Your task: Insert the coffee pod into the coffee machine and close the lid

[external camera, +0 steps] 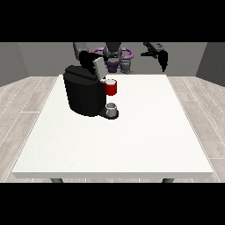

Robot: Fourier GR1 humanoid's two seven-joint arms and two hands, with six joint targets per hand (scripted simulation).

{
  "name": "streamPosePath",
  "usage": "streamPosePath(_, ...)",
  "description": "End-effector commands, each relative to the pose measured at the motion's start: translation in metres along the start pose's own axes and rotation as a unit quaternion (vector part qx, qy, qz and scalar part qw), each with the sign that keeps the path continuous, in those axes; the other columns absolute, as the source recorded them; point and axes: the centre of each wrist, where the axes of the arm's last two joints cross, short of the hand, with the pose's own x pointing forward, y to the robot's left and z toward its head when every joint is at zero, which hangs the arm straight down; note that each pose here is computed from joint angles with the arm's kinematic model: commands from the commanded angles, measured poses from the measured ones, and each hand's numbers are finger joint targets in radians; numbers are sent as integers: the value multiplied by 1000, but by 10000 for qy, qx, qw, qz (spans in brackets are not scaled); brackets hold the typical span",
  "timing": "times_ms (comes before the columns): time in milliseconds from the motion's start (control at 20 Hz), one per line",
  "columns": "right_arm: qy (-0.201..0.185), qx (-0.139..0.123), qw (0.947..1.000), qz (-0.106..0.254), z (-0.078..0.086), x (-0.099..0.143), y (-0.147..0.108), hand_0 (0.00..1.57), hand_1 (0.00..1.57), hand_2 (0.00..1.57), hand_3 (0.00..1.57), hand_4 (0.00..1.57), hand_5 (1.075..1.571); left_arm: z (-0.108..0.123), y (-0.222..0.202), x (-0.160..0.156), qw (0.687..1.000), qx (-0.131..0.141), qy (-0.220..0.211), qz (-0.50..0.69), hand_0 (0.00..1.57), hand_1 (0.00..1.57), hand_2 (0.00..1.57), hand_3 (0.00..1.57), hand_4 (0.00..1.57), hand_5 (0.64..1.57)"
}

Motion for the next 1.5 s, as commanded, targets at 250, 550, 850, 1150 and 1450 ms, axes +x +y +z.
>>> streamPosePath(250,-90,420,9983,404,-24,27,37,0,0,0,0,0,1571,-10,6,4,9999,97,24,-18,0,0,0,0,156,1571)
streamPosePath(550,-171,283,9971,686,-39,43,40,0,0,0,0,124,1571,-11,-9,8,9996,-269,-100,86,0,0,0,0,0,1571)
streamPosePath(850,-386,646,9961,470,-32,43,66,0,0,0,0,125,1571,-2,16,-12,9996,87,-263,-32,0,0,0,0,202,1571)
streamPosePath(1150,-650,1064,9922,-51,-3,5,85,0,0,0,0,259,1571,2,-18,-12,9996,5,-242,173,0,0,0,0,192,1571)
streamPosePath(1450,-170,730,9930,-917,56,-33,108,0,0,0,0,251,1571,21,2,-42,9994,308,133,125,0,0,0,0,192,1571)
